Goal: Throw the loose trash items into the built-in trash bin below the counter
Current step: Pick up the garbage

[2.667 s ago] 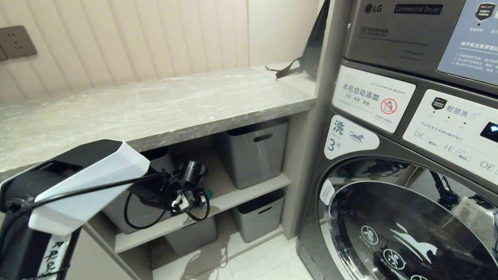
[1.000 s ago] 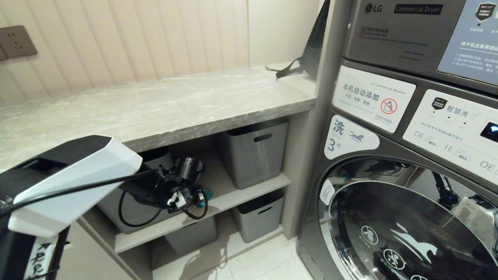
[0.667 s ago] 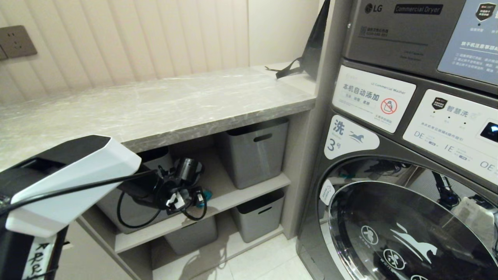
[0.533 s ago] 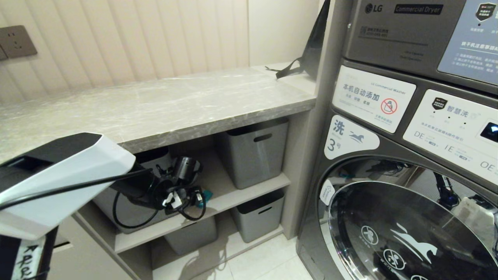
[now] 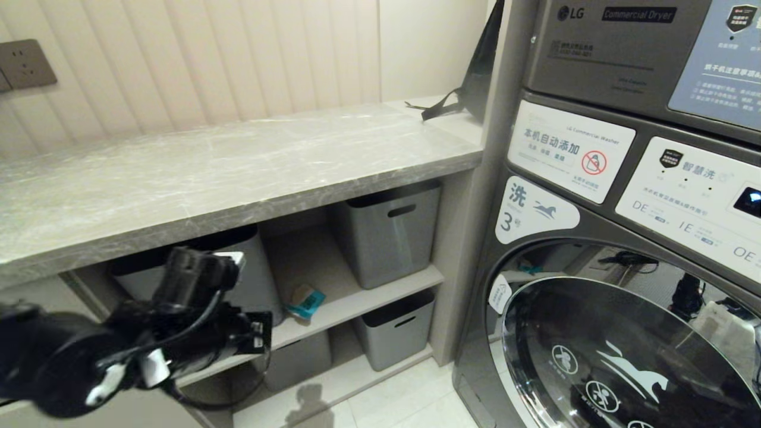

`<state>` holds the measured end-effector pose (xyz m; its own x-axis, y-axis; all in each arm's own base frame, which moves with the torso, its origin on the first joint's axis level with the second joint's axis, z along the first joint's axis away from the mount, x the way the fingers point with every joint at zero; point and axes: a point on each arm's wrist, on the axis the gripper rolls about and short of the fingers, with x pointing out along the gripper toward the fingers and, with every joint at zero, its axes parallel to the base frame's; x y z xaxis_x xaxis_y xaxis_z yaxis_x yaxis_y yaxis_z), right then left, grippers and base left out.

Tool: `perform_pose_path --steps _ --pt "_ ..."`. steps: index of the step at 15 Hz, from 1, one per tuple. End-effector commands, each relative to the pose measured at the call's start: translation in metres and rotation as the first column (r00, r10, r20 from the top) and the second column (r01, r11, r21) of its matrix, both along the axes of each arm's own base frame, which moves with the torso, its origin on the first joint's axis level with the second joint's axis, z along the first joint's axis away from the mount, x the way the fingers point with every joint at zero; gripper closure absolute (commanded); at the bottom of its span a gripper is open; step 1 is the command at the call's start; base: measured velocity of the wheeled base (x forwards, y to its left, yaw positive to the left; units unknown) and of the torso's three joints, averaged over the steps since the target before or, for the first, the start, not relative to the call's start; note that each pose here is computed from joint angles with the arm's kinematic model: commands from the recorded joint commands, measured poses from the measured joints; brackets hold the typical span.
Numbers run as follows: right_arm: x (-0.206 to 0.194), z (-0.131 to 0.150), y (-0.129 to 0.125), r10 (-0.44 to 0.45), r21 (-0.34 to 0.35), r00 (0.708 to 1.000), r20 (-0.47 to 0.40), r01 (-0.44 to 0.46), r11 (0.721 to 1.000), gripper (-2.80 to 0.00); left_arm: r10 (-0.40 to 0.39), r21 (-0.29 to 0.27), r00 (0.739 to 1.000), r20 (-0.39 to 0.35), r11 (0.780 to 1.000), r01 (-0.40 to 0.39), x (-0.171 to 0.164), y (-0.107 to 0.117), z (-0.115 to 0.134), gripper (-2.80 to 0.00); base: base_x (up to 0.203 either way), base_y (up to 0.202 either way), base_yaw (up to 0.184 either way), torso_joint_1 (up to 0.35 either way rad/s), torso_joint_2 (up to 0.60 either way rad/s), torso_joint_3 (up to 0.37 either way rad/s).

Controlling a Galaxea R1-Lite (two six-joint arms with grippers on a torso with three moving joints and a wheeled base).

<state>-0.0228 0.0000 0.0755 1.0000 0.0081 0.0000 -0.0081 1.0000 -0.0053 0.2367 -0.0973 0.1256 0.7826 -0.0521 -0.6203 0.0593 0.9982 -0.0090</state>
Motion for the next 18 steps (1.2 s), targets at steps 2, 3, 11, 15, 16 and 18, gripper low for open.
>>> perform_pose_path --steps 2,3,11,15,16,18 --pt "0.000 0.000 0.000 0.001 -0.001 1.000 0.002 -0.001 1.000 0.00 -0.120 0.020 0.953 0.279 0.993 0.119 -0.111 0.052 0.029 0.00 0.000 0.000 0.000 0.000 0.00 0.000" --pt "0.000 0.000 0.000 0.001 -0.001 1.000 0.002 -0.001 1.000 0.00 -0.138 0.031 0.931 0.337 0.990 0.136 -0.134 0.065 0.025 0.00 0.000 0.000 0.000 0.000 0.00 0.000" --pt "0.000 0.000 0.000 0.001 -0.001 1.000 0.001 -0.001 1.000 0.00 -0.122 0.147 0.745 0.656 0.989 0.033 -0.257 0.097 -0.036 0.00 0.000 0.000 0.000 0.000 0.00 0.000" --pt "0.000 0.000 0.000 0.001 -0.001 1.000 0.002 -0.001 1.000 0.00 -0.001 0.059 0.780 0.626 0.997 -0.046 -0.260 0.097 -0.050 0.00 0.000 0.000 0.000 0.000 0.00 0.000" --pt "0.000 0.000 0.000 0.001 -0.001 1.000 0.000 -0.001 1.000 0.00 0.002 0.054 0.781 0.624 0.998 -0.045 -0.260 0.097 -0.050 0.00 0.000 0.000 0.000 0.000 0.00 0.000" --pt "0.000 0.000 0.000 0.001 -0.001 1.000 0.000 -0.001 1.000 0.00 -0.012 0.064 0.782 0.624 0.997 -0.036 -0.260 0.097 -0.050 0.00 0.000 0.000 0.000 0.000 0.00 0.000"
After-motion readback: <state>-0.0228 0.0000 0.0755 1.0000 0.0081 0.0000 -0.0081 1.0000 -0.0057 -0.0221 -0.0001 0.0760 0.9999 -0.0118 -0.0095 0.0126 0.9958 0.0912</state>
